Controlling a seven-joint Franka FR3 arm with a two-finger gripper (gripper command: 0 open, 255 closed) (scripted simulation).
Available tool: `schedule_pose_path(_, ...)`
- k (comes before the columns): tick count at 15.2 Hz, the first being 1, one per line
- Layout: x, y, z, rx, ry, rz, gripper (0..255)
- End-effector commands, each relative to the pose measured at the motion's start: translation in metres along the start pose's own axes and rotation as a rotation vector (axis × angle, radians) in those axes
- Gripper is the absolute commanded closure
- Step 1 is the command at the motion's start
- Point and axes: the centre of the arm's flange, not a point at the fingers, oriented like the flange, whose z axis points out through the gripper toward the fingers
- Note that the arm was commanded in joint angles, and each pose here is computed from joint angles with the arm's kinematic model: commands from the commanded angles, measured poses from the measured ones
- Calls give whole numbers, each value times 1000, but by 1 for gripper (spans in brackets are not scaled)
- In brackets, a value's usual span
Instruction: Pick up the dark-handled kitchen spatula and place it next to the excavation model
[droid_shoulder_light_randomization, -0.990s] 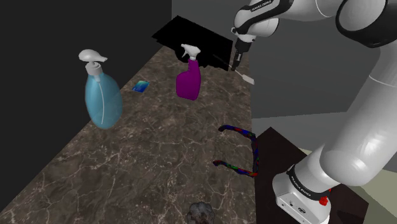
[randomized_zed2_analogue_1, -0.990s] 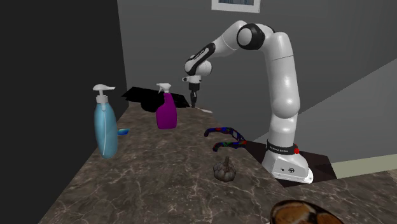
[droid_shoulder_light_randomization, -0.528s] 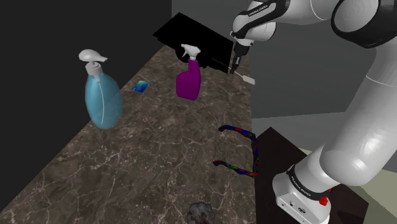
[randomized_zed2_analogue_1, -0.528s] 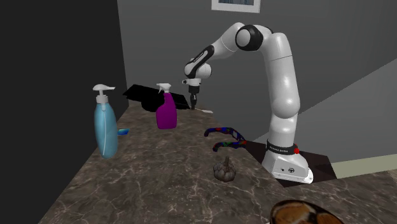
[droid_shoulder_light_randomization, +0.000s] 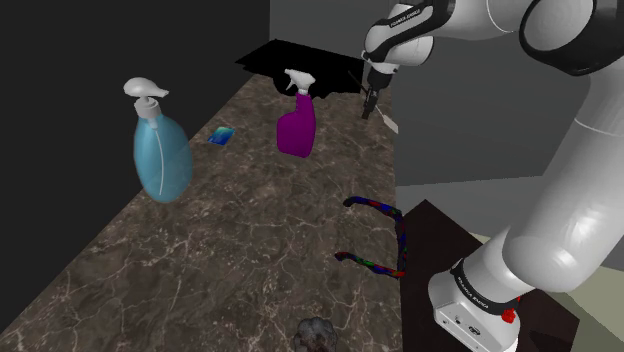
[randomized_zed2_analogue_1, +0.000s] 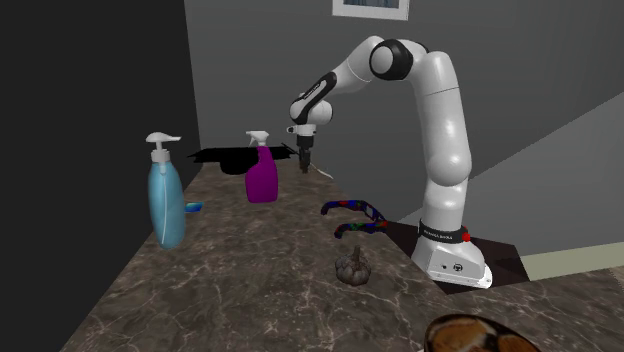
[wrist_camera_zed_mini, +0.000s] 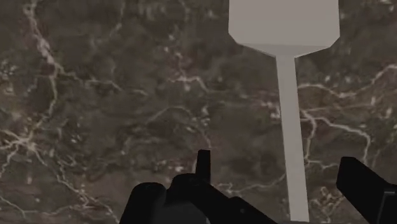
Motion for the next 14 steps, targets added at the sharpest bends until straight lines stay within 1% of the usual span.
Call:
schedule_pose_path(1,0,0,0,0,0,0,0)
schedule_pose_path(2,0,0,1,0,0,0,0)
schedule_pose_path(6,0,0,-49,0,0,0,0)
schedule_pose_path(14,0,0,-49,0,0,0,0)
